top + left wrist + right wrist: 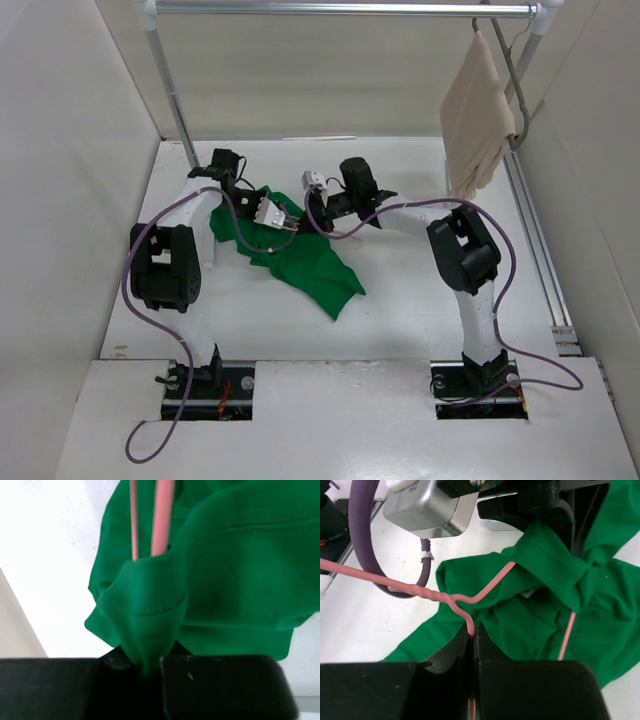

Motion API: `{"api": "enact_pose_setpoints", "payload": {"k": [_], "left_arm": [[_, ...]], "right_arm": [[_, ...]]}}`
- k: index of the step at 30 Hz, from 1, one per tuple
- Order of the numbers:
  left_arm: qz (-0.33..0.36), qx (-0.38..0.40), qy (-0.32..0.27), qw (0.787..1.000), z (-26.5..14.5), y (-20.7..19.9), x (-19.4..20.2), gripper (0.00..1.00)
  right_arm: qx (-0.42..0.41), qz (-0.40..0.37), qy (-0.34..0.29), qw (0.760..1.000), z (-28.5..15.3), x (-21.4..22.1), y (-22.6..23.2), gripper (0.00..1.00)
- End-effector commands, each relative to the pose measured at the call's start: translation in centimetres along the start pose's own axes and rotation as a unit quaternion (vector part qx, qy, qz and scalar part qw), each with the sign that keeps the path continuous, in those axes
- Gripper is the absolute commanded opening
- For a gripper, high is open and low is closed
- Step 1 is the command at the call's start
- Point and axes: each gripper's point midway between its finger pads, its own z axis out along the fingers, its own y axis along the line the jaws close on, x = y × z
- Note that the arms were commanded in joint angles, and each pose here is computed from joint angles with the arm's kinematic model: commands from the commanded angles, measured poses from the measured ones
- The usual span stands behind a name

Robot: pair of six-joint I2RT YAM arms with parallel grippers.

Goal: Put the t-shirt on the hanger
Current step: Place tshirt on hanger

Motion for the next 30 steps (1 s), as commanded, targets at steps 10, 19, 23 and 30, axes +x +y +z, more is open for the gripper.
{"api": "enact_pose_setpoints", "payload": {"k": [10,19,23,30], "left_arm": [[-0.028,-0.047,-0.04,0.998,-7.0,-0.7,-5.2,0.0],[0.005,-0.081,0.005,0.997,-8.9,-7.6,-6.9,0.0],[0.056,-0.106,0.015,0.993,-9.3,-11.2,-8.3,0.0],[0.071,-0.127,0.02,0.989,-9.8,-13.6,-9.4,0.0]], "right_arm": [[0.067,-0.012,-0.011,0.998,-4.5,-5.3,-3.3,0.53],[0.069,-0.073,-0.035,0.994,-9.0,-11.4,2.6,1.0],[0.119,-0.093,-0.03,0.988,-10.1,-13.2,2.0,1.0],[0.132,-0.039,-0.011,0.99,-4.2,-12.5,-0.9,1.0]]}}
